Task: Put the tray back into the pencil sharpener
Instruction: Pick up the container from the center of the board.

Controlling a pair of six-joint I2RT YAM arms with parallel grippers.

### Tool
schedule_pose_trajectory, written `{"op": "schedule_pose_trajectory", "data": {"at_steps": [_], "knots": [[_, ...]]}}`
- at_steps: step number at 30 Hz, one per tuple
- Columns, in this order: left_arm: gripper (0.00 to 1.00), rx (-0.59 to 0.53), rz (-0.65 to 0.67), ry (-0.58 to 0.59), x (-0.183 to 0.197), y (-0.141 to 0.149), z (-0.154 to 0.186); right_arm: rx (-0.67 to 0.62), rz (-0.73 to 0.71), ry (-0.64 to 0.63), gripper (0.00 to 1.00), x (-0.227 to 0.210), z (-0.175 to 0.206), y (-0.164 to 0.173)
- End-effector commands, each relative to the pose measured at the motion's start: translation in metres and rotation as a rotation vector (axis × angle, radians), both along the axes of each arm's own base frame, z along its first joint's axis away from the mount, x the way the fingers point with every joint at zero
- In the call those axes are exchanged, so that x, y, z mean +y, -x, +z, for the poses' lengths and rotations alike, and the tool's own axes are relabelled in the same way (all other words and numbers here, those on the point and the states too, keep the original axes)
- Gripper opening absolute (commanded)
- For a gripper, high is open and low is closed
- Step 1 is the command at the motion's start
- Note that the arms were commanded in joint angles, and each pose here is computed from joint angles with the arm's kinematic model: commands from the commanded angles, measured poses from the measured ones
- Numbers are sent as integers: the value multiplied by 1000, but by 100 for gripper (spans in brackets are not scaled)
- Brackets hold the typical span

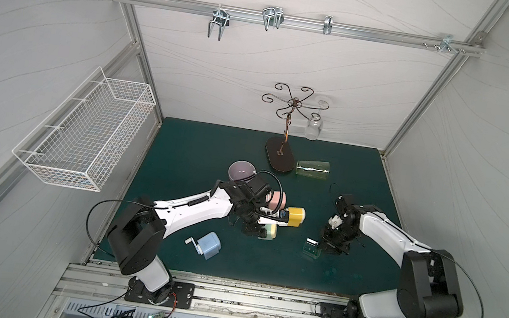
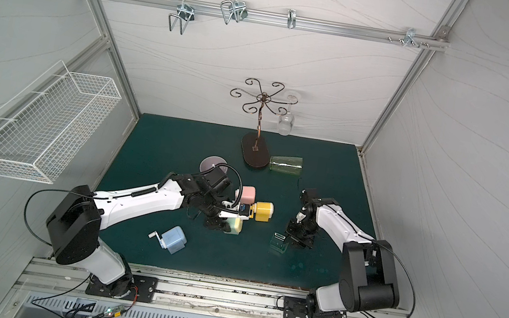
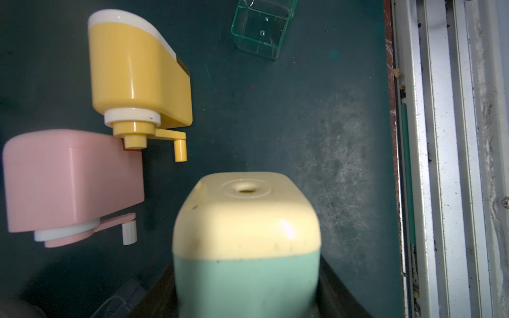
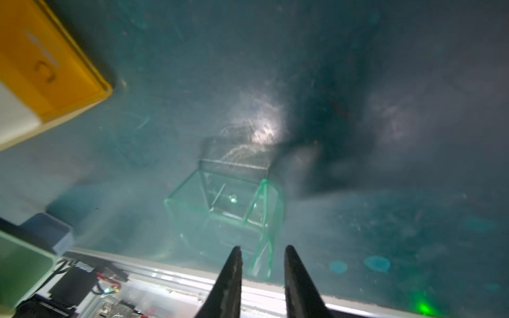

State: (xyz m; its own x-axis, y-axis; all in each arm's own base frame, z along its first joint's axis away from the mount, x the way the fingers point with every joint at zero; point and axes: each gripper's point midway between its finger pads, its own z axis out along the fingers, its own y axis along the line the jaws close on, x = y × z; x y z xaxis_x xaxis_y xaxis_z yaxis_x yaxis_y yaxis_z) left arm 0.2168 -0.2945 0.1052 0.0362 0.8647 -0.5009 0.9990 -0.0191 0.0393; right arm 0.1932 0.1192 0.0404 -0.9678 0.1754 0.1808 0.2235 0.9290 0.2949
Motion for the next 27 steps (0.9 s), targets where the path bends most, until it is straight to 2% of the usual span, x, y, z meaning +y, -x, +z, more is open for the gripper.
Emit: {"op": "schedule_pose_trajectory", "data": {"at_steps": [1,4,9,16,27], "knots": [[35,9,-41,14,-8,3,-1,-6,2,24,22,-1,-8,-4],[36,11,-56,-1,-8,5,-6,-1,9,30,15,-1,-10,-3],[36,2,-75,-2,-13,6,-13,-1,21,36,8,0,-9,-1],[36,-12,-147,-46,-22,10,-28,-1,98,62,6,5,-3,2],[36,-13,-159,-44,-28,16,-33,12,258,91,7,37,7,10]]}}
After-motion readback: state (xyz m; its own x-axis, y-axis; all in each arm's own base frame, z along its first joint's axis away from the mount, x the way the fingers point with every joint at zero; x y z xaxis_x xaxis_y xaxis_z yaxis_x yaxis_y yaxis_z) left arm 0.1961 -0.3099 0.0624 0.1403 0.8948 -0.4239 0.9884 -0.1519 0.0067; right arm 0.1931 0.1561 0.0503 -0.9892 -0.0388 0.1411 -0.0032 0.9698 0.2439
